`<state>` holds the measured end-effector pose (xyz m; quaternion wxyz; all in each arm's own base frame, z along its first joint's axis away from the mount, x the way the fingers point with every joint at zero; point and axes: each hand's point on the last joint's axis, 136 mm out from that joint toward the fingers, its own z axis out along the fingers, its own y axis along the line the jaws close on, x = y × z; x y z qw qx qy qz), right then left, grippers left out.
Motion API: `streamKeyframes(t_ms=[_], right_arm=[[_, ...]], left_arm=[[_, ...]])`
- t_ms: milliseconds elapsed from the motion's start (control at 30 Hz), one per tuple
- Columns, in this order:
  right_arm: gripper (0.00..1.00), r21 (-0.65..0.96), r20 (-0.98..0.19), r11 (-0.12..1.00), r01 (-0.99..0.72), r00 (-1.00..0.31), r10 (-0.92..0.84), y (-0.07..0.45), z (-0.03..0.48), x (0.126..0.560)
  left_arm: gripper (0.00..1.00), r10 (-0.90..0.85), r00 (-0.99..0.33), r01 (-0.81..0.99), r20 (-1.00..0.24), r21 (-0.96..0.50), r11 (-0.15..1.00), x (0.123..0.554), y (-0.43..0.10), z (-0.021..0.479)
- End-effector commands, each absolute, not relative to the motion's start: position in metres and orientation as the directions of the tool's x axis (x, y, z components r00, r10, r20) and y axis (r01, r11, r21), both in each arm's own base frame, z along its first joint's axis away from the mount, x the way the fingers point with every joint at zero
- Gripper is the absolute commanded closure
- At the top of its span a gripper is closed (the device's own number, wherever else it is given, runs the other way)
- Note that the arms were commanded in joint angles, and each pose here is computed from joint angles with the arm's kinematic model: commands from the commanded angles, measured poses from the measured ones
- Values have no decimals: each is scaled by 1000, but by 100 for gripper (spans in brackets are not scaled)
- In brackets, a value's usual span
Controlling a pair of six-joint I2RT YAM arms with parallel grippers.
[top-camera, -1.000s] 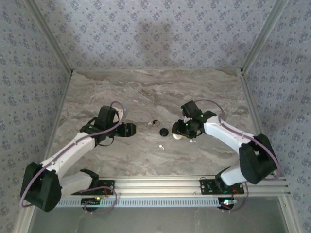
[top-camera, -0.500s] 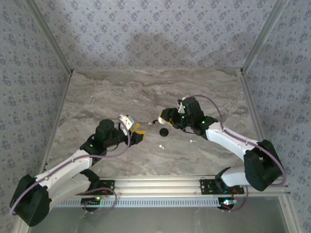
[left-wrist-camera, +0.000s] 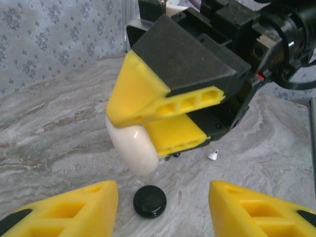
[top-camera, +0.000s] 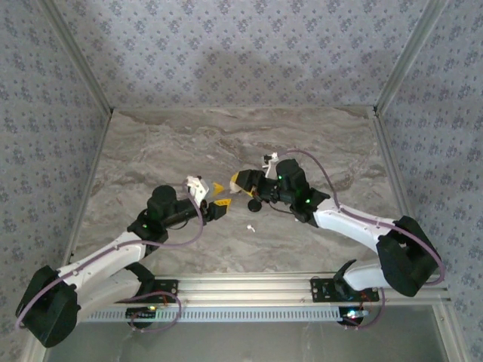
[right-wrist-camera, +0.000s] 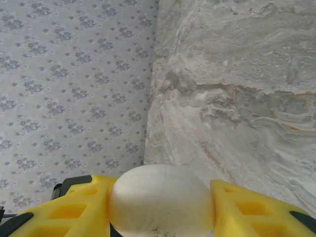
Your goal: Insert the wireless bluetooth earbuds into the charging case
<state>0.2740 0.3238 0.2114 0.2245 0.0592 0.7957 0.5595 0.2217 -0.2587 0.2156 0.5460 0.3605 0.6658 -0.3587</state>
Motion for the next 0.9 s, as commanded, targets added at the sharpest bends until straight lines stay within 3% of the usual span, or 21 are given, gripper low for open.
streamKeyframes(t_ms=[0,667,867], right_arm=[[51,931,-301,312,-190,-883,361,329,226,272],[51,942,-302,246,-227,-895,329,344,234,254],[50,943,-297,248,-222,-898,326,346,231,252]], left_arm=[[47,38,-110,885,-993,-80,459,219,-263,229],[46,-3,-129,851,-992,-112,513,234,-262,235],[54,-11,-127,850,-992,-115,514,235,-263,238]])
